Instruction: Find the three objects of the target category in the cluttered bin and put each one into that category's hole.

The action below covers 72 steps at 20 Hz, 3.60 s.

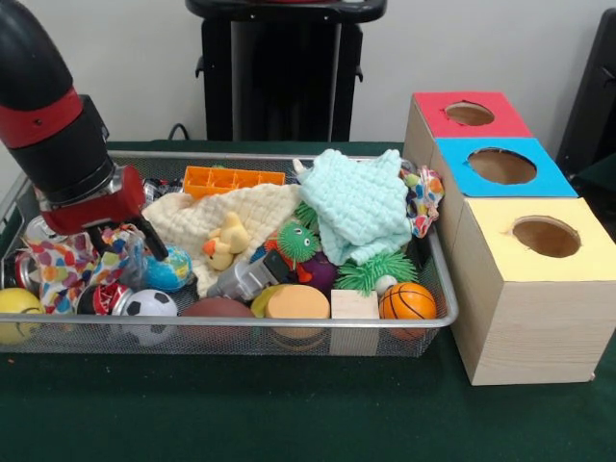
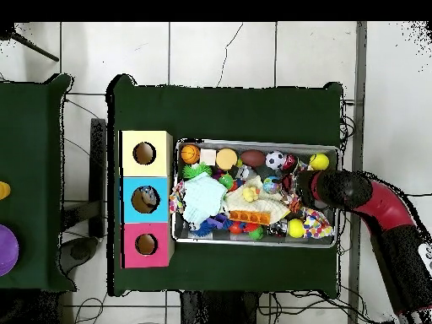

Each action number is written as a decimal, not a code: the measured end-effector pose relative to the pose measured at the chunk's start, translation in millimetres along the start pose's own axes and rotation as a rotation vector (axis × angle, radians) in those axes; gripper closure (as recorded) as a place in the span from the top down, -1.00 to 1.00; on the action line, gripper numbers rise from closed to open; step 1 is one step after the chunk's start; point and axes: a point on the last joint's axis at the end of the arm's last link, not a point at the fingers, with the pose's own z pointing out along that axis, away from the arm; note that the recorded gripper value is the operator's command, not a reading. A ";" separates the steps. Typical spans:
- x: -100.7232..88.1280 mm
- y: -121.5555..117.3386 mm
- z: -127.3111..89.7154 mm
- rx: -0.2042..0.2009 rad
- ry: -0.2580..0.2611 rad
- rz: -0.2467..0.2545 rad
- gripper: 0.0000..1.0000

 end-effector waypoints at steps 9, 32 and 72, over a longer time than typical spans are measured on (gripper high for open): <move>-5.5 13.2 -0.2 0.058 0.014 -0.042 1.00; -15.1 43.5 -29.7 0.119 0.017 -0.087 -1.00; -0.4 166.7 -4.2 -0.170 0.095 -0.008 -1.00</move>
